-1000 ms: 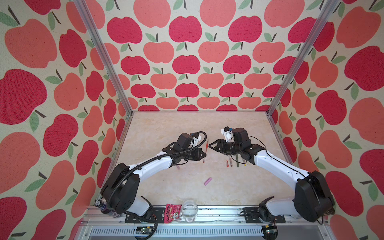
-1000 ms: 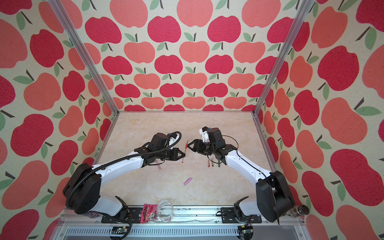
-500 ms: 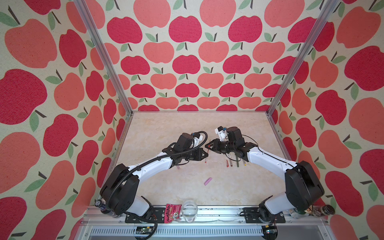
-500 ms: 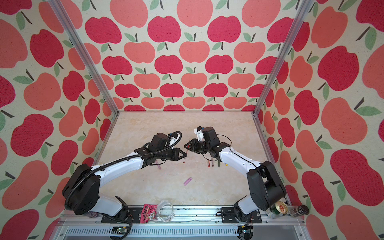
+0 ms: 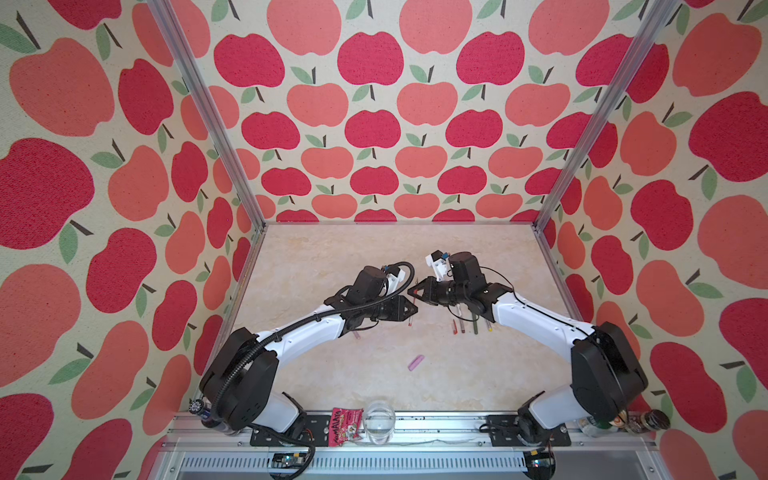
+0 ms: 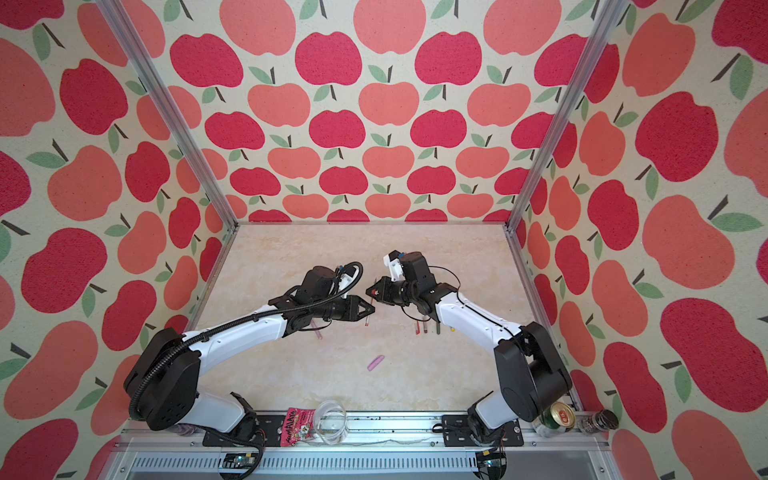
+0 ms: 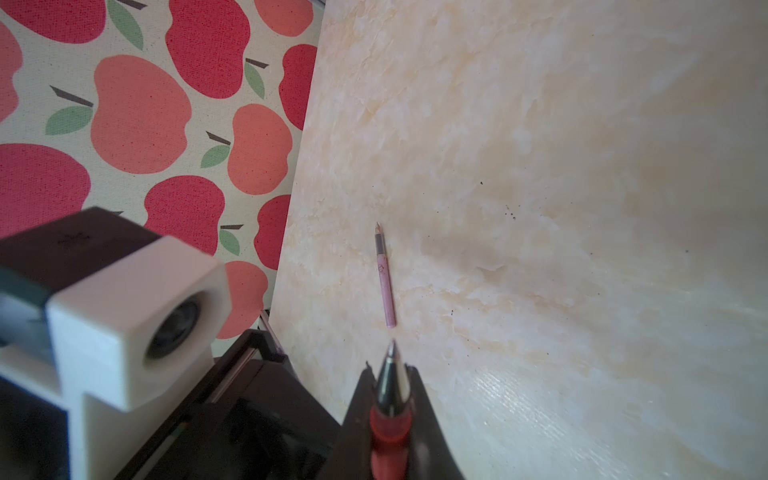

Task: Insert the pens into the pen caps
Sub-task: 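Hold the red pen upright with the left gripper while the right gripper moves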

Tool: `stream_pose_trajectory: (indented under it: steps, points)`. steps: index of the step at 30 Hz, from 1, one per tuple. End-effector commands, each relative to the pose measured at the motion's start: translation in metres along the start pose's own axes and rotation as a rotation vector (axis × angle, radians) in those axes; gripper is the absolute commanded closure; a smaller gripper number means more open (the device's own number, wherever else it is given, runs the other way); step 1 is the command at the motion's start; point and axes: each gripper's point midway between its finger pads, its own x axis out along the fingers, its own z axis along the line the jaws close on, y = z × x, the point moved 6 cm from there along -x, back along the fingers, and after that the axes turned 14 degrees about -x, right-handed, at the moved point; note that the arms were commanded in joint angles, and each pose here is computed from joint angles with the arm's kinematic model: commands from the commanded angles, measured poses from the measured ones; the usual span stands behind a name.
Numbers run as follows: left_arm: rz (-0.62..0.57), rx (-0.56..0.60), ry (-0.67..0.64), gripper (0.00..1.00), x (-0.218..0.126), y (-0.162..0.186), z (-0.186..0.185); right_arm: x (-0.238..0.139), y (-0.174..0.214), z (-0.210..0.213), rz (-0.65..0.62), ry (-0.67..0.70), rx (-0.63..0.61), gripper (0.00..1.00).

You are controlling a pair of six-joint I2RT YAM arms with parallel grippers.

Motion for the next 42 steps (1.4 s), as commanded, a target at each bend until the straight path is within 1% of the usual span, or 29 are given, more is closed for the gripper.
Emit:
stream_pose_trajectory:
  steps: [1, 4, 8, 11, 14, 17, 20, 24, 27, 31, 36, 42]
  points:
    - [-0.007, 0.006, 0.033, 0.76, -0.005, 0.000, -0.006, -0.007, -0.011, 0.014, -0.032, -0.017, -0.053, 1.00]
    - [-0.009, 0.003, 0.029, 0.83, -0.005, 0.000, -0.005, -0.007, -0.009, 0.014, -0.027, -0.016, -0.053, 1.00]
    - [-0.005, 0.000, 0.025, 1.00, -0.004, -0.001, -0.005, -0.007, -0.009, 0.015, -0.025, -0.020, -0.059, 1.00]
    - [-0.005, 0.002, 0.013, 1.00, -0.005, -0.001, -0.004, -0.008, -0.011, 0.016, -0.025, -0.023, -0.063, 1.00]
    - [-0.014, 0.002, -0.019, 1.00, -0.007, 0.000, 0.001, -0.014, -0.012, 0.020, -0.022, -0.013, -0.075, 0.84]
    - [-0.022, 0.003, -0.048, 1.00, -0.013, 0.000, 0.005, -0.031, -0.009, 0.020, -0.005, 0.068, -0.101, 0.69]
    - [-0.028, 0.010, -0.068, 1.00, -0.022, 0.002, 0.008, -0.057, 0.005, 0.016, 0.046, 0.204, -0.131, 0.62]
    - [-0.033, 0.027, -0.098, 1.00, -0.030, 0.007, 0.014, -0.091, 0.038, -0.001, 0.150, 0.388, -0.146, 0.58]
    - [-0.031, 0.033, -0.110, 1.00, -0.033, 0.010, 0.017, -0.101, 0.064, -0.014, 0.238, 0.462, -0.127, 0.54]
    - [-0.029, 0.032, -0.109, 1.00, -0.032, 0.011, 0.020, -0.096, 0.086, -0.027, 0.310, 0.478, -0.092, 0.49]
    - [-0.033, 0.038, -0.097, 1.00, -0.031, 0.010, 0.018, -0.082, 0.094, -0.042, 0.329, 0.486, -0.082, 0.42]
    - [-0.040, 0.041, -0.093, 1.00, -0.032, 0.010, 0.017, -0.066, 0.101, -0.062, 0.389, 0.515, -0.073, 0.40]
